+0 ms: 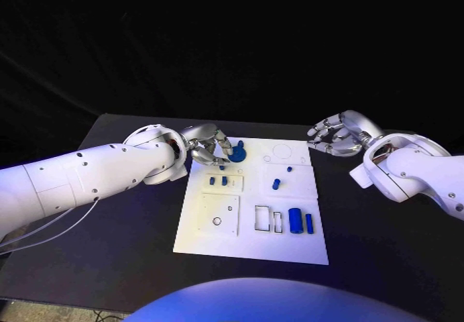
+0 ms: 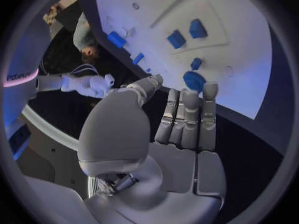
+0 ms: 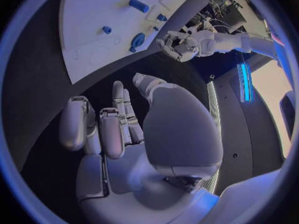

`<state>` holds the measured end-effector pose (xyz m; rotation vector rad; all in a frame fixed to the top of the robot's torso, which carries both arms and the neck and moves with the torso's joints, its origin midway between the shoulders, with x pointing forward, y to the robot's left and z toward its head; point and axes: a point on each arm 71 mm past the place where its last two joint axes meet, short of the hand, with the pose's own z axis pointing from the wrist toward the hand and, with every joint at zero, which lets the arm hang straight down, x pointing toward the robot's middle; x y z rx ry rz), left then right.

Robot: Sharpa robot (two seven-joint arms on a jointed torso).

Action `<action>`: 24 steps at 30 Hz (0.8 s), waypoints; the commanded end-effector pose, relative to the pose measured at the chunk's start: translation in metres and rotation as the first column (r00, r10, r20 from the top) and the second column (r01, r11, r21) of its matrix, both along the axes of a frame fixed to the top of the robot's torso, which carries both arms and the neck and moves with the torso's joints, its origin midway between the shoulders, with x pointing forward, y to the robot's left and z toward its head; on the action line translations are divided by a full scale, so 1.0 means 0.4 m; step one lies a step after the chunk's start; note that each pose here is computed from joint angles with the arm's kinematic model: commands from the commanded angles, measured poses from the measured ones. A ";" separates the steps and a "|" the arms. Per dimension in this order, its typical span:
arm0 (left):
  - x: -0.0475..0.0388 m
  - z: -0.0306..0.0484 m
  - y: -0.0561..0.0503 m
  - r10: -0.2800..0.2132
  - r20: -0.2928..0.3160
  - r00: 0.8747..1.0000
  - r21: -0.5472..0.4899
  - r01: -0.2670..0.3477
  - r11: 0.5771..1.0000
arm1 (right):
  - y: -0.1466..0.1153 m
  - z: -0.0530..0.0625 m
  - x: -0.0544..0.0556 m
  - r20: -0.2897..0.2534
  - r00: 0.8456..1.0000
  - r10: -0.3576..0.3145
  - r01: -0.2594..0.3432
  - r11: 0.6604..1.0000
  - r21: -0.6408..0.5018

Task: Assemble the parts on the task board

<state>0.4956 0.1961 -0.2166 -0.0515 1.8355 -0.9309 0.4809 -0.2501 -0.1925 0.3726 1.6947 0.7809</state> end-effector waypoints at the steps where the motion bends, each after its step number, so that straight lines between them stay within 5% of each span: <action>1: 0.001 0.044 0.023 0.105 -0.112 0.988 -0.393 -0.141 0.909 | 0.022 -0.006 -0.008 0.022 0.992 0.123 -0.117 0.976 -0.183; 9: 0.002 0.064 0.096 0.198 -0.258 0.945 -0.552 -0.313 0.773 | 0.055 -0.013 -0.015 0.048 0.973 0.228 -0.186 0.885 -0.428; 15: 0.000 0.062 0.131 0.186 -0.359 0.915 -0.625 -0.383 0.680 | 0.089 -0.021 -0.021 0.063 0.959 0.276 -0.203 0.825 -0.527; 24: -0.016 0.066 0.137 0.136 -0.401 0.906 -0.680 -0.394 0.618 | 0.131 -0.034 -0.022 0.075 0.948 0.309 -0.210 0.786 -0.582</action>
